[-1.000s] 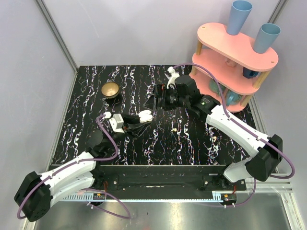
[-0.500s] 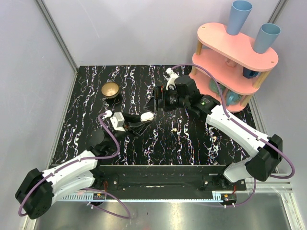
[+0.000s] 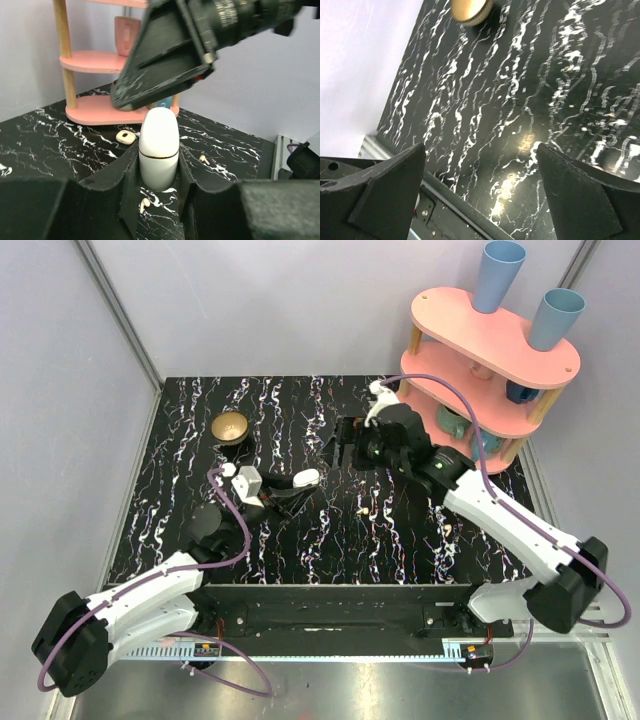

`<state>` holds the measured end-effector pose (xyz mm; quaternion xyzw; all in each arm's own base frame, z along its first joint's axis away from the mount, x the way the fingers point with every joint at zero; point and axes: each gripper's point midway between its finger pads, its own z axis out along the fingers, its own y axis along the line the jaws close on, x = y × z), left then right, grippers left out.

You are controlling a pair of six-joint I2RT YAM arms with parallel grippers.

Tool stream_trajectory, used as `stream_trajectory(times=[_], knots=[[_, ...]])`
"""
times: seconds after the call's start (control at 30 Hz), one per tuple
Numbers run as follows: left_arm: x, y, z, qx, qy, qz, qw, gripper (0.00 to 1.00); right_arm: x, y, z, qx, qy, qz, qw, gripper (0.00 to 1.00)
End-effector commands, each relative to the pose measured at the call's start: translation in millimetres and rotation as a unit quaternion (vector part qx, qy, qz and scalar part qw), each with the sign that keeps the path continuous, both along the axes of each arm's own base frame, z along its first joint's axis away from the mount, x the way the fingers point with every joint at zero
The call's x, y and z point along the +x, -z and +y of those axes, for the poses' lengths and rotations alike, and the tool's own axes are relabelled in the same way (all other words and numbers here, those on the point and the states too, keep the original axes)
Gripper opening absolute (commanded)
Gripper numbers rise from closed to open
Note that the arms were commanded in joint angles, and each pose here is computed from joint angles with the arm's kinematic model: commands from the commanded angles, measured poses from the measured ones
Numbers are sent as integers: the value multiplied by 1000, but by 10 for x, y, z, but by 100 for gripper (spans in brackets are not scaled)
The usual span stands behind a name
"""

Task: Insert the wireless bluetooth earbuds into the charging case
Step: Close the charging case with the earbuds, then place the charging case with the earbuds at the center of the board.

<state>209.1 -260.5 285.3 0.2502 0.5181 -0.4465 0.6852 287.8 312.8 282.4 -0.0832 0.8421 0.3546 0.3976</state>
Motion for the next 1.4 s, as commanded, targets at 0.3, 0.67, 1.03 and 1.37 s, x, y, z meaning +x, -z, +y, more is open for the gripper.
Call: stream_trajectory(times=[0.3,0.67,1.03,1.37], knots=[[525,42,64,-5,-63,149,987,0,113,-504,-1082,44,259,-106,959,100],[952,564,-206,-26,-24,319,947,0,49,-539,-1210,21,260,-121,958,99],[1265,1234,-399,-24,-32,448,893,0,21,-615,-1228,17,253,-130,959,100],[1280,1696,-421,-59,-1,509,859,0,27,-589,-1227,17,254,-125,959,100]])
